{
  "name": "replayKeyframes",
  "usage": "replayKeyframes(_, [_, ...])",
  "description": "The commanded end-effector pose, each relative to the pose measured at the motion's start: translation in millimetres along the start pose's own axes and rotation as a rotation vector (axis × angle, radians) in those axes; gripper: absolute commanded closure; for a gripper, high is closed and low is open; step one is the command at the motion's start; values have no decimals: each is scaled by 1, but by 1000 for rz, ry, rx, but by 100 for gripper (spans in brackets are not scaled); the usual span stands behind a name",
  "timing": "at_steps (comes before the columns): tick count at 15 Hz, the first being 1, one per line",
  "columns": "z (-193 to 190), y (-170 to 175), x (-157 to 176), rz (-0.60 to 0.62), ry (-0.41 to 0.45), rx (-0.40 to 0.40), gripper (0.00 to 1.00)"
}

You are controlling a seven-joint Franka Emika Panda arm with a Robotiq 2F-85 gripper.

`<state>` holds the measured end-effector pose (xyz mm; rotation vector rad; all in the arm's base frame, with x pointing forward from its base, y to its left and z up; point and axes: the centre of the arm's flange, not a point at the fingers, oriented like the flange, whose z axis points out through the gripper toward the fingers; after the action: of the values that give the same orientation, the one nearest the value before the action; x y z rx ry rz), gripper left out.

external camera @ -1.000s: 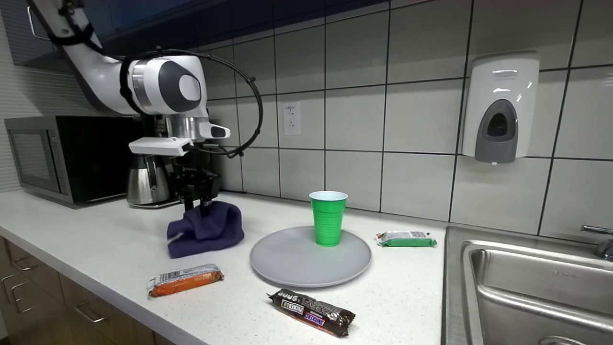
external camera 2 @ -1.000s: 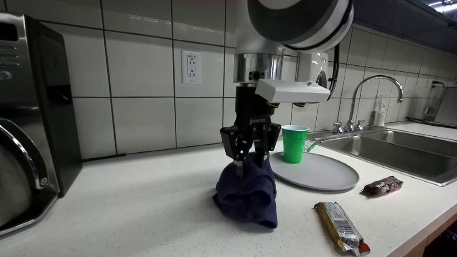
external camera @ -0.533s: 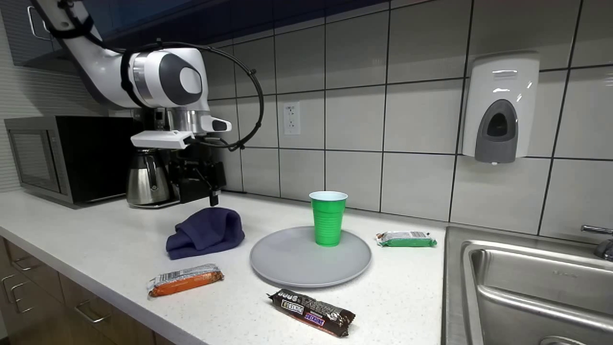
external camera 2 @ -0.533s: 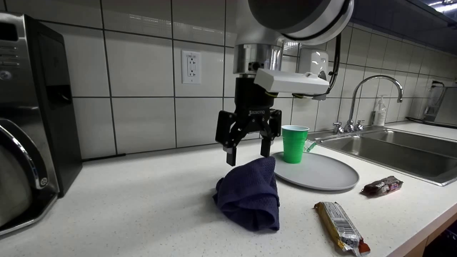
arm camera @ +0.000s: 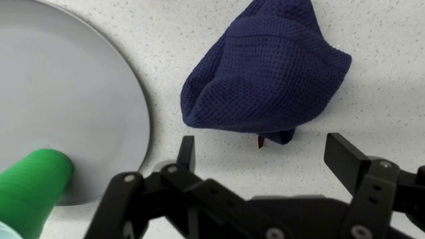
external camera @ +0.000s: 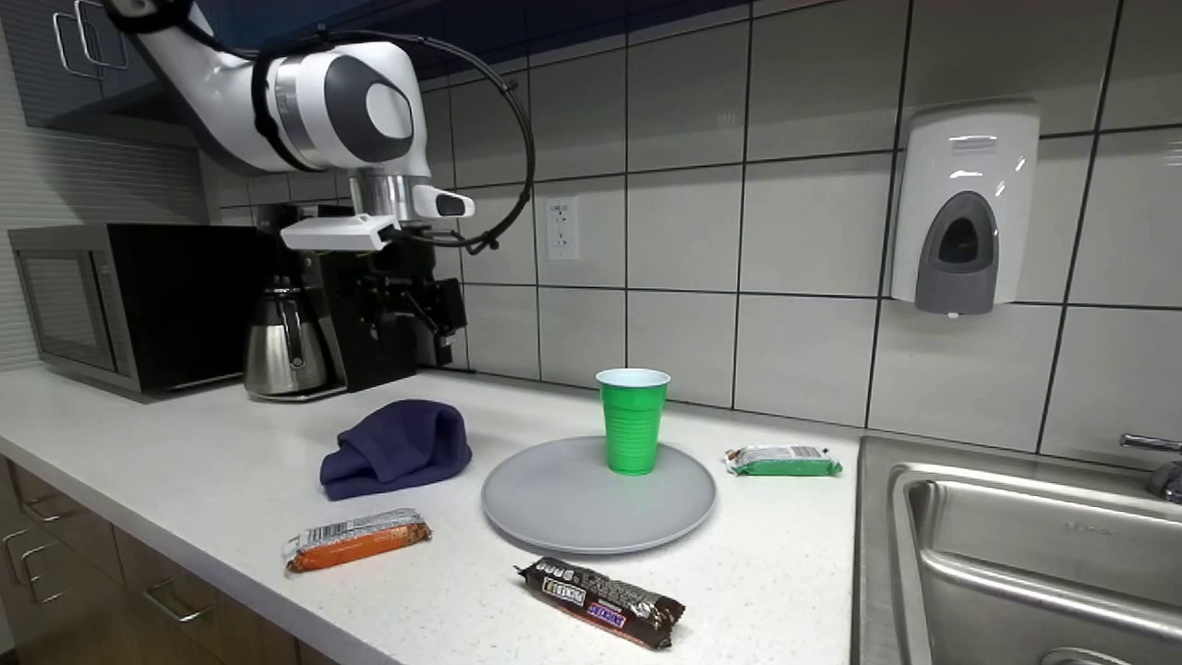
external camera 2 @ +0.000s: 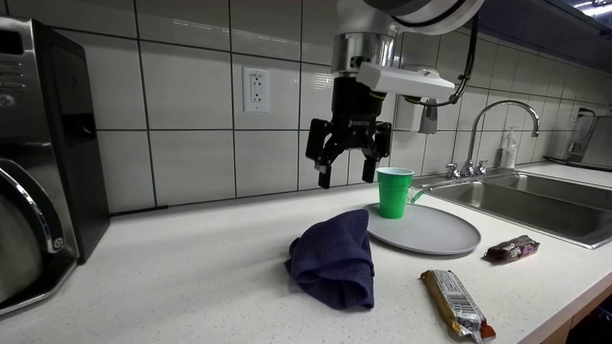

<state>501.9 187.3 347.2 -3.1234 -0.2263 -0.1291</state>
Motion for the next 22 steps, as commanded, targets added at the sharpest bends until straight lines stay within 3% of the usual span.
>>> replayKeyframes(1, [-20,27,3,12,-13,-10,0])
replayKeyframes(13, [-24,117,29,35,2,-37,0])
replayKeyframes(22, [-7,169,67,62,-5,-51,0])
